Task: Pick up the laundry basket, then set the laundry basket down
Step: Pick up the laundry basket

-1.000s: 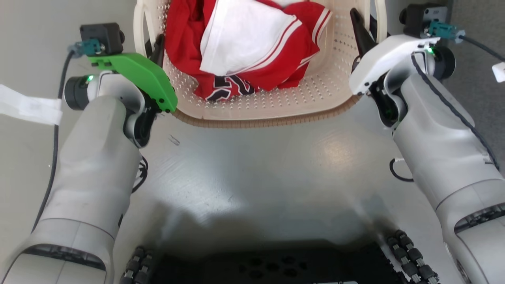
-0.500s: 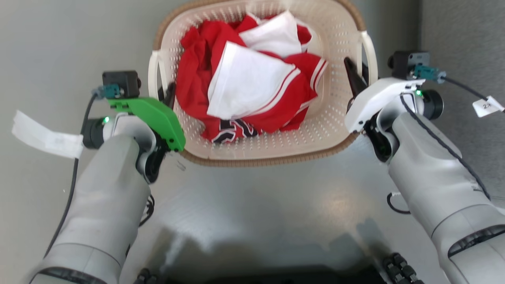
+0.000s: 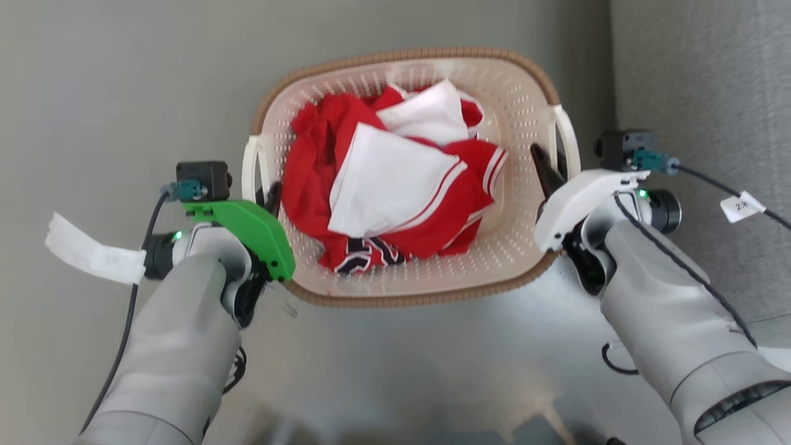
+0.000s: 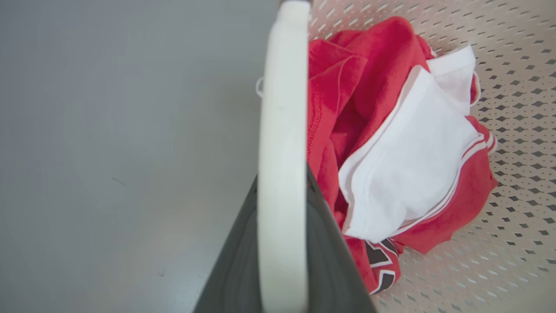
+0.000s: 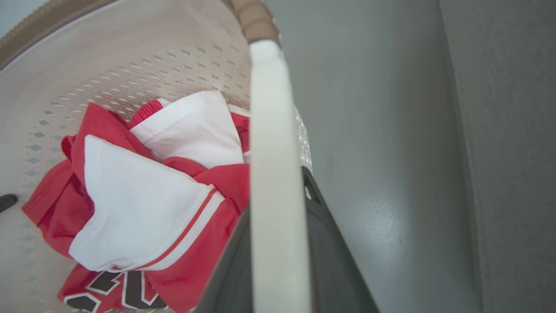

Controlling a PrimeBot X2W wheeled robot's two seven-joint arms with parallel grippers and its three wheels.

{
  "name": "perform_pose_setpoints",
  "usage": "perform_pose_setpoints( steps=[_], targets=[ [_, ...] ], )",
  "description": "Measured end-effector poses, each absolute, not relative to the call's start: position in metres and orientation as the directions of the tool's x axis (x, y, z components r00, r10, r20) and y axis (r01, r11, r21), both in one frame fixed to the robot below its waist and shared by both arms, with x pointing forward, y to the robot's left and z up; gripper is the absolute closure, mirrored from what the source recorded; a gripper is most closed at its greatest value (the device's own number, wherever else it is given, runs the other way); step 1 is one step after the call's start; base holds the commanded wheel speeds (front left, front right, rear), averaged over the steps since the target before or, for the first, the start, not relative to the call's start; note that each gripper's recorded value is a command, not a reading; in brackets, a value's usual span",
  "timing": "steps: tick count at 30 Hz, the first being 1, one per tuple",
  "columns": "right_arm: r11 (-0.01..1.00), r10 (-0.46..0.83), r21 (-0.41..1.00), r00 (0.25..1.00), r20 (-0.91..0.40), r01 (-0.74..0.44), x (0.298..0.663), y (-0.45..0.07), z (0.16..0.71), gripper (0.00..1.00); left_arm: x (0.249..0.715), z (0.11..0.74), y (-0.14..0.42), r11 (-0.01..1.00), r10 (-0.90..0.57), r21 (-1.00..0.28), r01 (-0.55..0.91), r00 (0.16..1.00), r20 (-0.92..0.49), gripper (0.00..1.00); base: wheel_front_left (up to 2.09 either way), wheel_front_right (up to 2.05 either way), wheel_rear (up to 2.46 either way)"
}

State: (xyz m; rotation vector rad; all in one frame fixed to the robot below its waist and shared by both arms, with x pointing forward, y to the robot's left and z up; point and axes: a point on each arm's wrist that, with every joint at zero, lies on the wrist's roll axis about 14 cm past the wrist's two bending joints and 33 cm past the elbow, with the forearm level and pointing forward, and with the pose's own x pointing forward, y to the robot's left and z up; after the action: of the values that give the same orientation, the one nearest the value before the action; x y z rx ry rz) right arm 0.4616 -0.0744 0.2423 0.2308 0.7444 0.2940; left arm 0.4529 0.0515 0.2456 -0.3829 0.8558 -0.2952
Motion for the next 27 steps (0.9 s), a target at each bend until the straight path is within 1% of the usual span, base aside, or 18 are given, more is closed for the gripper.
perform_pose_setpoints(
  steps=[4, 10, 17, 27],
  targets=[
    [0.933, 0.345, 0.314, 0.689, -0.638, -0.176, 0.453, -0.074, 0.254, 1.0, 0.446, 0.257, 0.053, 0.892, -0.398, -0.443, 0.09, 0.622, -0.674, 1.0, 0.0, 0.0, 0.0],
    [0.931, 0.352, 0.32, 0.659, -0.664, -0.175, 0.436, -0.073, 0.269, 1.0, 0.426, 0.268, 0.053, 0.893, -0.397, -0.445, 0.074, 0.595, -0.698, 1.0, 0.0, 0.0, 0.0],
    [0.931, 0.354, 0.321, 0.655, -0.667, -0.176, 0.426, -0.074, 0.29, 1.0, 0.417, 0.29, 0.05, 0.895, -0.412, -0.43, 0.116, 0.584, -0.7, 1.0, 0.0, 0.0, 0.0],
    [0.923, 0.373, 0.348, 0.602, -0.706, -0.164, 0.393, -0.07, 0.309, 1.0, 0.387, 0.307, 0.054, 0.895, -0.41, -0.437, 0.09, 0.556, -0.723, 1.0, 0.0, 0.0, 0.0]
  ],
)
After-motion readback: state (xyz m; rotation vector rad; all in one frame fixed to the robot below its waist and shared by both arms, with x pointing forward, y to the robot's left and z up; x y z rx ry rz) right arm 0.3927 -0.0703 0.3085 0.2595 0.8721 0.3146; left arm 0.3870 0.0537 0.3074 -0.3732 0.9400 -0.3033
